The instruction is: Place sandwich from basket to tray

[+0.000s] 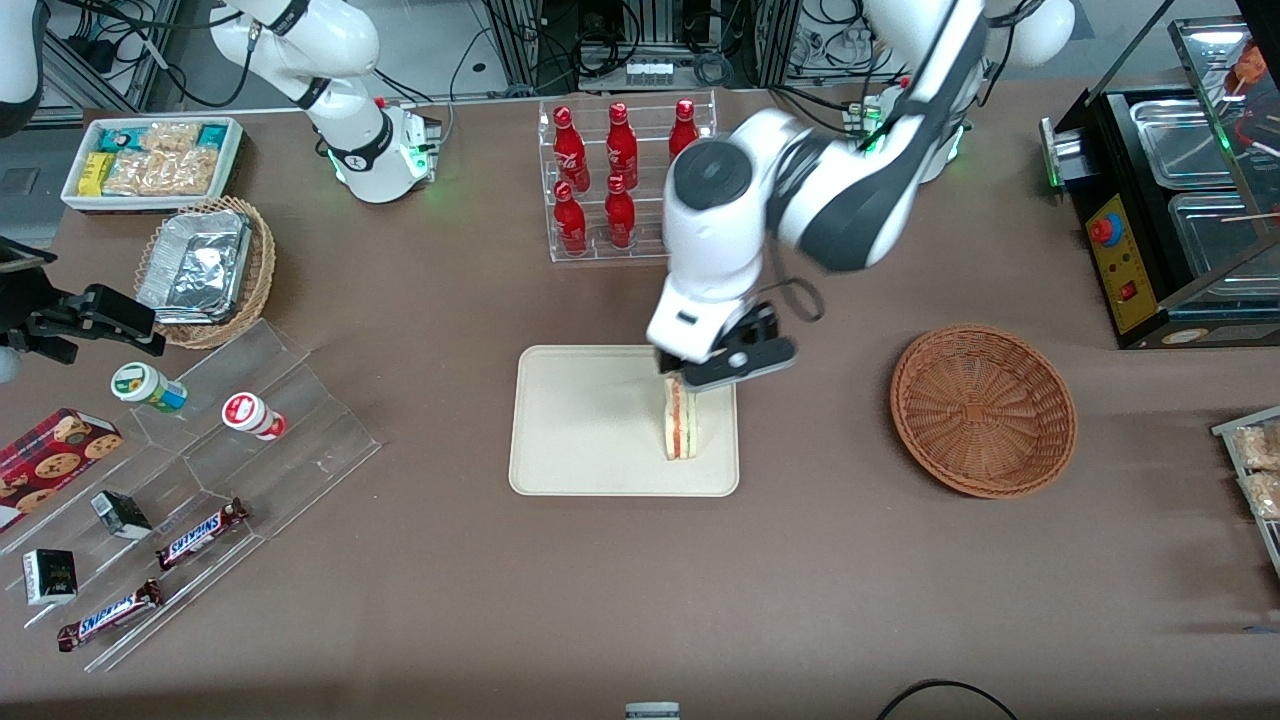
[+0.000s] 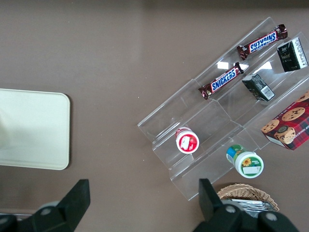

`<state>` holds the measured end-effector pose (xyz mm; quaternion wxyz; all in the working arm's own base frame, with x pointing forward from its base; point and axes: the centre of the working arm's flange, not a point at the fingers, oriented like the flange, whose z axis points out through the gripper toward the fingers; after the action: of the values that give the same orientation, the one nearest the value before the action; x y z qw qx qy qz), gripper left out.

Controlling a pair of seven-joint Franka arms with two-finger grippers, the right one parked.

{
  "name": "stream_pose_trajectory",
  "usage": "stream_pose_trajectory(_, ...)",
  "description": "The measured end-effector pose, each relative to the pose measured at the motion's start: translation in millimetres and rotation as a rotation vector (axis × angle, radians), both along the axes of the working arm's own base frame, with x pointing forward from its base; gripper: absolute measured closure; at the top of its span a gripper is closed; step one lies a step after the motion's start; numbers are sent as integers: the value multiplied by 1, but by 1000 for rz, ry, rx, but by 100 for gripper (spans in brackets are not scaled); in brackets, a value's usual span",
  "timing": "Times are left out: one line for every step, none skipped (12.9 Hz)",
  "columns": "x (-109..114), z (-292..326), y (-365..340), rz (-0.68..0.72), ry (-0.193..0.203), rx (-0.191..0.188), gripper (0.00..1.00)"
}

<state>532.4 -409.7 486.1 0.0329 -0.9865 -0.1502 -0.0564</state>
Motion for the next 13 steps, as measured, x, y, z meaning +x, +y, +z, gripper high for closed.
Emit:
stream_pose_trajectory(2,23,24,35,7,13,0)
stream_pose_trajectory(5,43,49,61,13,22,0)
stream_pose_trajectory(8,59,74,68,22,33,0)
stream_pose_trajectory(12,74,101,63,36,45,0)
stream_pose_trajectory(16,86,130,54,53,55,0)
stream_pose_trajectory(21,97,160,48,67,62,0)
stream_pose_trajectory(25,105,189,39,85,59,0)
stream_pose_trajectory(28,109,215,28,106,44,0)
stream_pose_trajectory(31,111,239,15,123,19,0)
stream_pose_trajectory(33,112,261,-5,141,-12,0)
stream_pose_trajectory(35,113,281,-37,156,-44,0)
stream_pose_trajectory(36,113,301,-80,167,-75,0)
stream_pose_trajectory(36,112,322,-127,177,-95,0)
